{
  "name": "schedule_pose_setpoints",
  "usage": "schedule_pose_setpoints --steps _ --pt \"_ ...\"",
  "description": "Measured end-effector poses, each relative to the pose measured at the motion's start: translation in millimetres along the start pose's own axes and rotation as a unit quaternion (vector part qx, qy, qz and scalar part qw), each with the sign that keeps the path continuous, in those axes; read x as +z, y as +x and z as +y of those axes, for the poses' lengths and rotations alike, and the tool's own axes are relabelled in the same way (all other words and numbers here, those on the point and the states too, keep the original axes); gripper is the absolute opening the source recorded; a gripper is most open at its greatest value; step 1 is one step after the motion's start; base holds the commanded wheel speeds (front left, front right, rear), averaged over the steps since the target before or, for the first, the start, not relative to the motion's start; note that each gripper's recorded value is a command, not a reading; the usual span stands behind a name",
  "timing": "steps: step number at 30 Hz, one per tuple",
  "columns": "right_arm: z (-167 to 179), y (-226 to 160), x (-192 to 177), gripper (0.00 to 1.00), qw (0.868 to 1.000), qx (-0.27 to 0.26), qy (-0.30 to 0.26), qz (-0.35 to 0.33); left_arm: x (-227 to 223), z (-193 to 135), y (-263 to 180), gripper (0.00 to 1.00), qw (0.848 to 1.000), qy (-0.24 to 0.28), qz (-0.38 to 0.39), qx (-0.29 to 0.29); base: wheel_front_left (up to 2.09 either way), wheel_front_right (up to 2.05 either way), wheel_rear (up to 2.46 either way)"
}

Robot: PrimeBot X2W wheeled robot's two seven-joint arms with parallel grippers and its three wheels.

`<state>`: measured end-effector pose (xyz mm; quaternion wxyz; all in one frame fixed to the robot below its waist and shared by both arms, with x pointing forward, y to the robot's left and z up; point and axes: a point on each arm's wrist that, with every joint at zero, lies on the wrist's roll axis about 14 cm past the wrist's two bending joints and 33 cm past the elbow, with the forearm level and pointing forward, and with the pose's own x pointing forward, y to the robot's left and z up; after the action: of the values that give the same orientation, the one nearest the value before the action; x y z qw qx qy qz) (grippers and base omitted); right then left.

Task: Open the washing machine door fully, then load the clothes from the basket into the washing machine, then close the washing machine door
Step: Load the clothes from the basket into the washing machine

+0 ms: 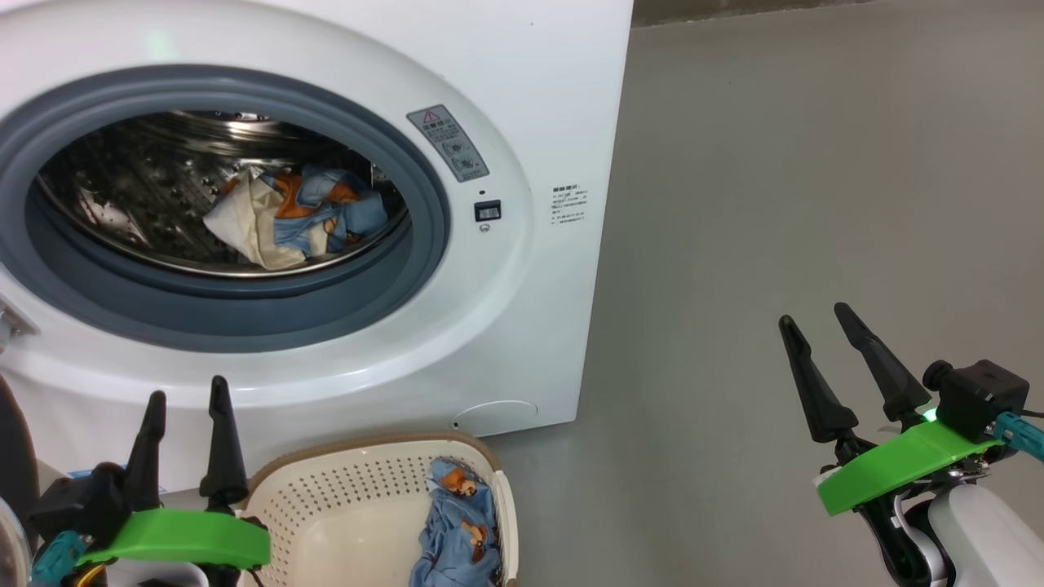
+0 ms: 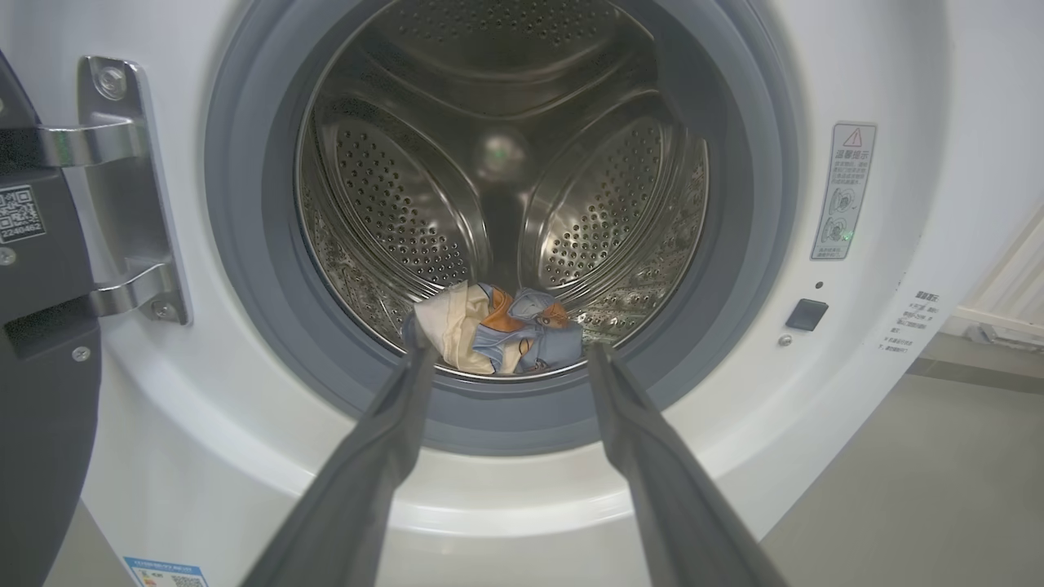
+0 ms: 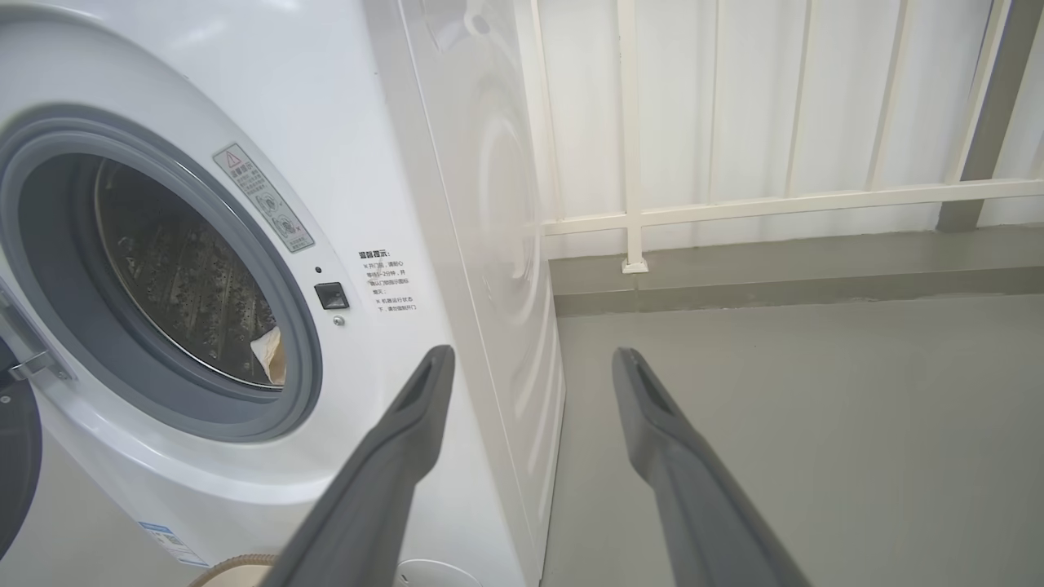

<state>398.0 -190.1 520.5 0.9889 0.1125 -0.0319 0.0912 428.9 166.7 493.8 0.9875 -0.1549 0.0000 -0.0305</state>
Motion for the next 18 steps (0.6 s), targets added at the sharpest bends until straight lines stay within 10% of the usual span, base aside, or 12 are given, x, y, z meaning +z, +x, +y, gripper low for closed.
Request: schedule_pose_setpoints --steps 18 --pt "1.3 1.5 -1.7 1.0 1.0 0.002 0.001 0.002 -1.9 1.7 -1.0 1.0 1.0 -0.002 0.005 0.005 0.0 0.0 0.0"
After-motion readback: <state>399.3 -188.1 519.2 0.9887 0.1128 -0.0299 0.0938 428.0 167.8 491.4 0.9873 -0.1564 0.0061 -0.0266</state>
